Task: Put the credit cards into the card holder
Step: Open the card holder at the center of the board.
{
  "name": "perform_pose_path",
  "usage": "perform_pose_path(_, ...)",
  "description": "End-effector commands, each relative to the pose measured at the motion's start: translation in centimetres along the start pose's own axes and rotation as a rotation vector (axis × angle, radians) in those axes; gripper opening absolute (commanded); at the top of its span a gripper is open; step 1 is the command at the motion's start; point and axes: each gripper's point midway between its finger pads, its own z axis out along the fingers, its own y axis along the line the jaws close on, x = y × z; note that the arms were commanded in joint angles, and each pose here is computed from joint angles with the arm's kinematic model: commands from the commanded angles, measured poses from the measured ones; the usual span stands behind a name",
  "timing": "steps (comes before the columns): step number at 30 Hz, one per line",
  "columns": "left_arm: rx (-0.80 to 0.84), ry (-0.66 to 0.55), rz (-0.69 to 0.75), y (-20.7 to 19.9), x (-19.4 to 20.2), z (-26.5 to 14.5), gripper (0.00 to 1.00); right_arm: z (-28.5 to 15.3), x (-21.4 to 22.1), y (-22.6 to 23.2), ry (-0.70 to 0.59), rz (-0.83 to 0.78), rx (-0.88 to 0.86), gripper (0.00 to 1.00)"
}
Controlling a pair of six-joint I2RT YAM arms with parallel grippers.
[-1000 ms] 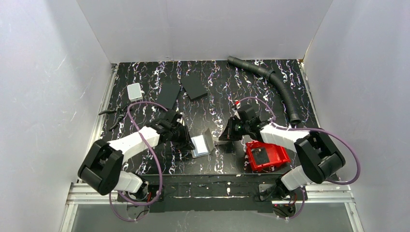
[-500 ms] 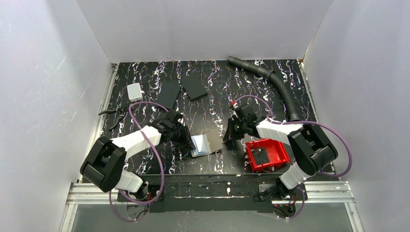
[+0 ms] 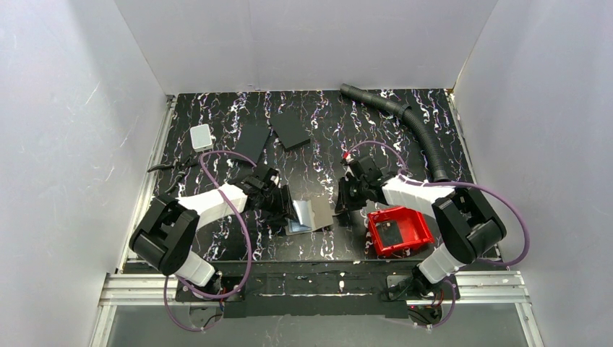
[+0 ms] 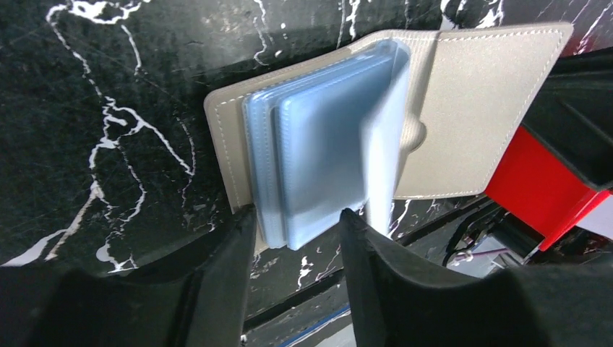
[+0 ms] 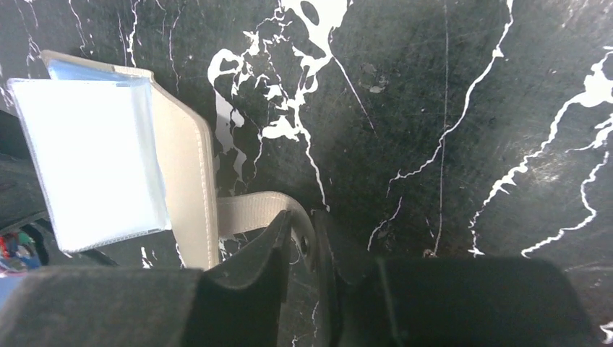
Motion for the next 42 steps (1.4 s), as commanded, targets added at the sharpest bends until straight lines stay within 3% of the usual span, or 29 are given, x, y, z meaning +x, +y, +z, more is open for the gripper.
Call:
perform_pose_path(1,-0.035,-0.013,0.030,0.4,-0.4,0.2,0.49,-2.4,-2.4,1.0,-0.056,-0.095,0.055,0.33)
perform_pose_path(5,-0.057,0.016,0.014,1.4,0.2,1.1,0.55,-4.8,-3.7,1.0,-0.090,-0.165,0.146,0.54)
perform_pose_path(10,-0.032,0.020,0.001,1.3,0.5,1.5,0.57,-7.5,-4.9,3.7,-0.171,-0.280,0.184,0.72)
perform_pose_path(13,-0.020,0.018,0.002,1.0,0.5,1.4,0.58,-7.9,-4.3,7.1,-0.230,-0.387,0.109,0.82)
perform_pose_path(17,0.013,0.015,0.009,0.2,0.4,1.0,0.62,-8.3,-3.5,12.1,-0.309,-0.444,-0.092,0.85)
perform_pose_path(20,0.032,0.018,0.016,-0.2,0.4,0.7,0.63,-9.5,-3.1,15.1,-0.382,-0.482,-0.214,0.79)
perform_pose_path(21,0.040,0.021,0.016,-0.5,0.4,0.7,0.63,-9.8,-2.9,15.8,-0.396,-0.481,-0.259,0.73)
perform_pose_path(22,0.046,0.023,0.015,-0.6,0.5,0.7,0.64,-9.7,-2.5,16.1,-0.399,-0.480,-0.293,0.62)
perform_pose_path(25,0.062,0.022,0.014,-1.1,0.3,0.5,0.64,-8.6,-1.8,15.1,-0.366,-0.463,-0.266,0.37)
perform_pose_path(28,0.088,0.019,0.021,-1.9,0.2,0.1,0.65,-8.0,-1.0,14.9,-0.339,-0.449,-0.277,0.25)
perform_pose_path(32,0.096,0.015,0.028,-2.5,0.0,-0.2,0.66,-7.3,-0.1,15.5,-0.319,-0.450,-0.331,0.27)
perform_pose_path(34,0.084,0.016,0.027,-2.3,0.1,-0.1,0.66,-7.3,-0.2,14.6,-0.314,-0.440,-0.278,0.54)
perform_pose_path(35,0.078,0.018,0.028,-2.1,0.1,0.0,0.66,-7.6,-0.3,14.3,-0.320,-0.434,-0.260,0.62)
perform_pose_path(37,0.069,0.025,0.024,-1.8,0.3,0.1,0.66,-8.2,-0.1,14.2,-0.330,-0.430,-0.268,0.65)
perform_pose_path(38,0.064,0.028,0.022,-1.7,0.4,0.2,0.66,-8.2,0.4,14.2,-0.319,-0.433,-0.278,0.61)
perform_pose_path(42,0.062,0.029,0.023,-1.6,0.3,0.3,0.67,-7.0,2.4,14.1,-0.287,-0.424,-0.335,0.15)
